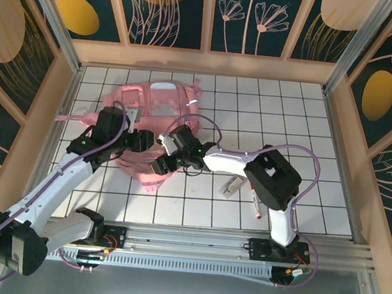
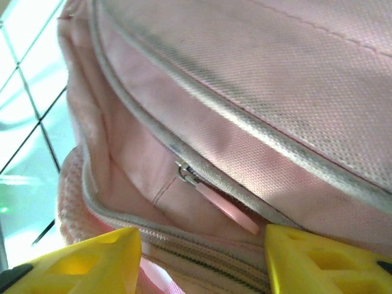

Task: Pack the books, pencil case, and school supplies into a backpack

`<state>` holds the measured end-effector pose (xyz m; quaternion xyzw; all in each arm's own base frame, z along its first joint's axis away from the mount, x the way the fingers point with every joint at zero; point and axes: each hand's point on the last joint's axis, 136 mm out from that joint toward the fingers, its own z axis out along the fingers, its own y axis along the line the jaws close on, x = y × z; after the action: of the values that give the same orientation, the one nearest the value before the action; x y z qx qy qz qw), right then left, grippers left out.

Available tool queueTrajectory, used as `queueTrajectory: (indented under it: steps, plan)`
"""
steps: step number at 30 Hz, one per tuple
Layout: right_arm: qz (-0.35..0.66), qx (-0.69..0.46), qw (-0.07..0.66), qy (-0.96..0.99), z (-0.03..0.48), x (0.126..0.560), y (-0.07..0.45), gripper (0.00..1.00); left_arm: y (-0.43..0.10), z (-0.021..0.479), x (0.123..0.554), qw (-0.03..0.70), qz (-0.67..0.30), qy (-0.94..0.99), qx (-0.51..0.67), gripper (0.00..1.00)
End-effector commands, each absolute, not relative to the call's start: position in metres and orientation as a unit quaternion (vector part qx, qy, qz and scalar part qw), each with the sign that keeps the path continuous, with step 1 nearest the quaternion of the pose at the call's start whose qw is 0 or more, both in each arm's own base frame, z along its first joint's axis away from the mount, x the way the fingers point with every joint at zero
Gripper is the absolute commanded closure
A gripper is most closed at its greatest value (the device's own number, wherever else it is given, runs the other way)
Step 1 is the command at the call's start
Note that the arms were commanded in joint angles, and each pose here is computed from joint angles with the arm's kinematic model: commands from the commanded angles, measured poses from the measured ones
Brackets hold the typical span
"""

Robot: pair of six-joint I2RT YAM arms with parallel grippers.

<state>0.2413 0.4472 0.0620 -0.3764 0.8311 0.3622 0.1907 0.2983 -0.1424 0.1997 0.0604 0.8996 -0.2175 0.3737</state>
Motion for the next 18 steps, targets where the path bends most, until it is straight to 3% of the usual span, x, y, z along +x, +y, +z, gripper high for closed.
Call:
queueTrajectory:
  steps: [1,5,8,13,18]
  plan:
    - [0.406,-0.393,0.166,0.808,0.059,0.23,0.446,0.48,-0.142,0.23,0.322,0.461,-0.141,0.855,0.189,0.46]
    - [0.416,-0.391,0.161,0.805,0.057,0.229,0.448,0.48,-0.137,0.208,0.313,0.476,-0.003,0.771,0.423,0.46]
    - [0.415,-0.391,0.153,0.807,0.051,0.226,0.443,0.52,-0.128,0.15,0.28,0.383,0.059,0.689,0.613,0.42]
    - [0.396,-0.373,0.151,0.826,0.038,0.233,0.414,0.56,-0.111,0.097,0.271,0.279,0.061,0.677,0.679,0.5]
    - [0.397,-0.359,0.157,0.83,0.039,0.237,0.394,0.54,-0.1,0.078,0.281,0.255,0.095,0.676,0.685,0.54]
